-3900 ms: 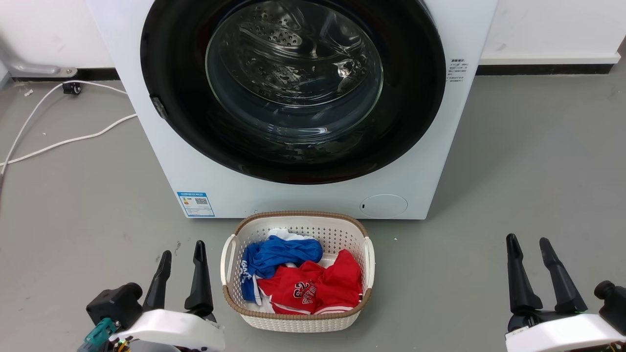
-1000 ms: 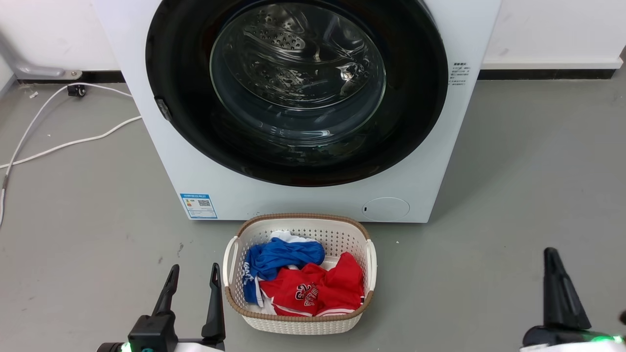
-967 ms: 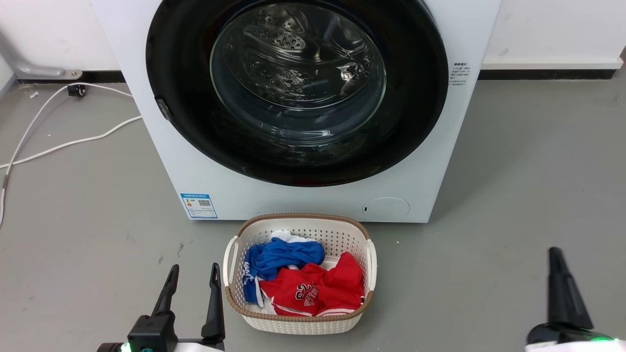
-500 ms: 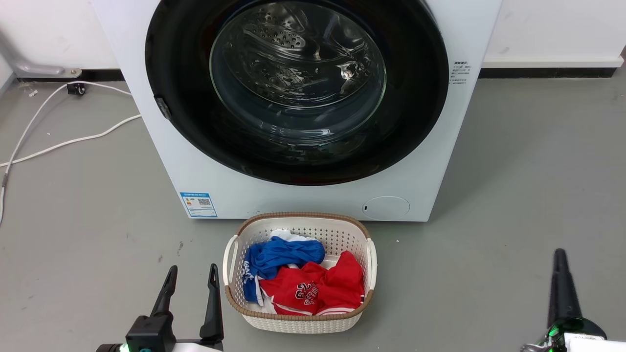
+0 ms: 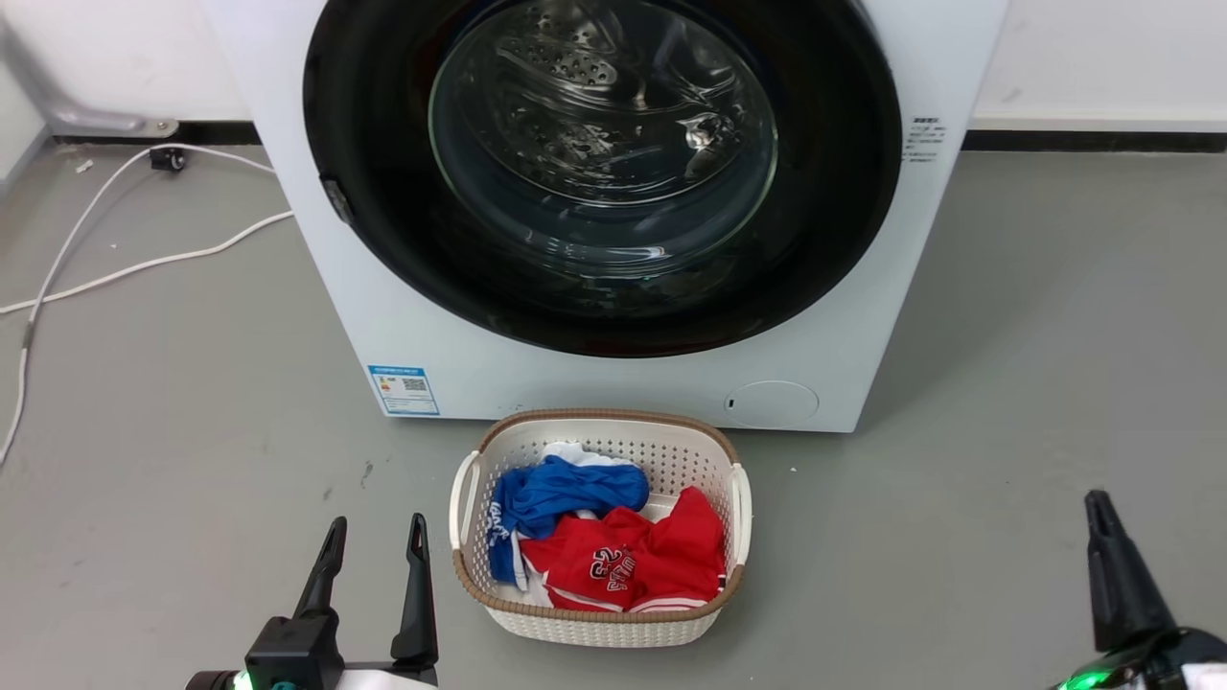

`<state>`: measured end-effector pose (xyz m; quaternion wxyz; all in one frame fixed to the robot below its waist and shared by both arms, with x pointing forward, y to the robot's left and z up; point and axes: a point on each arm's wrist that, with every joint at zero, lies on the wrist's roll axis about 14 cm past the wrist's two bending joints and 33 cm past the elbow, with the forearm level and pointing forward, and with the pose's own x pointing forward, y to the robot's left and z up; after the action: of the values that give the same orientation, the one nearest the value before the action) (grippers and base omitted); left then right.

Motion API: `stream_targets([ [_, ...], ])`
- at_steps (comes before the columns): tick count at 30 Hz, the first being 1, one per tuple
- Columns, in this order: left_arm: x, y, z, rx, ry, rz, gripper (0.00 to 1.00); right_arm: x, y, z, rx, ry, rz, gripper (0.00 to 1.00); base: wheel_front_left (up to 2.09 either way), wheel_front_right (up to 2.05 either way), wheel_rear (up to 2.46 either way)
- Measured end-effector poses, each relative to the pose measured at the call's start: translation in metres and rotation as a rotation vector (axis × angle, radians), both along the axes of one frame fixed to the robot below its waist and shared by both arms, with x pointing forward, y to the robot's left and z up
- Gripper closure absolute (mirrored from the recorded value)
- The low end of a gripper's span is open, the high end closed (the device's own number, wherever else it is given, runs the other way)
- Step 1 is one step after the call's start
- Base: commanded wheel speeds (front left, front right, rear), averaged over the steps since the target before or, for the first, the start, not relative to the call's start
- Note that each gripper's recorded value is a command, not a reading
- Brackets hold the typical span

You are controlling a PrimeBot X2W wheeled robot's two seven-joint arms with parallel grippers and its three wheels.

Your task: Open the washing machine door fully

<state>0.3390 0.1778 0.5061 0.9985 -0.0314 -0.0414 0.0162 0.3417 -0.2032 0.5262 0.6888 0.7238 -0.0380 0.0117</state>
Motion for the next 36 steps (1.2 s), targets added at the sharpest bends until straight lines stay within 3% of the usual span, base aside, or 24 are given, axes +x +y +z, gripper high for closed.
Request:
stream_targets([
  [14, 0.024, 0.002, -0.001, 0.020, 0.004, 0.010, 0.00, 0.091, -0.045, 0.038, -0.134, -0.093, -0.015, 1.00, 0.00, 0.00, 0.00],
  [17, 0.042, 0.000, -0.002, 0.028, 0.003, 0.000, 0.00, 0.134, -0.053, 0.048, -0.175, -0.108, 0.018, 1.00, 0.00, 0.00, 0.00],
  [22, 0.061, -0.002, -0.009, 0.032, 0.013, -0.009, 0.00, 0.178, -0.047, 0.051, -0.245, -0.107, 0.081, 1.00, 0.00, 0.00, 0.00],
  [28, 0.090, -0.004, -0.027, 0.039, 0.043, -0.019, 0.00, 0.255, -0.027, 0.050, -0.361, -0.100, 0.192, 1.00, 0.00, 0.00, 0.00],
  [36, 0.107, -0.001, -0.049, 0.035, 0.085, -0.013, 0.00, 0.314, 0.003, 0.027, -0.508, -0.047, 0.318, 1.00, 0.00, 0.00, 0.00],
])
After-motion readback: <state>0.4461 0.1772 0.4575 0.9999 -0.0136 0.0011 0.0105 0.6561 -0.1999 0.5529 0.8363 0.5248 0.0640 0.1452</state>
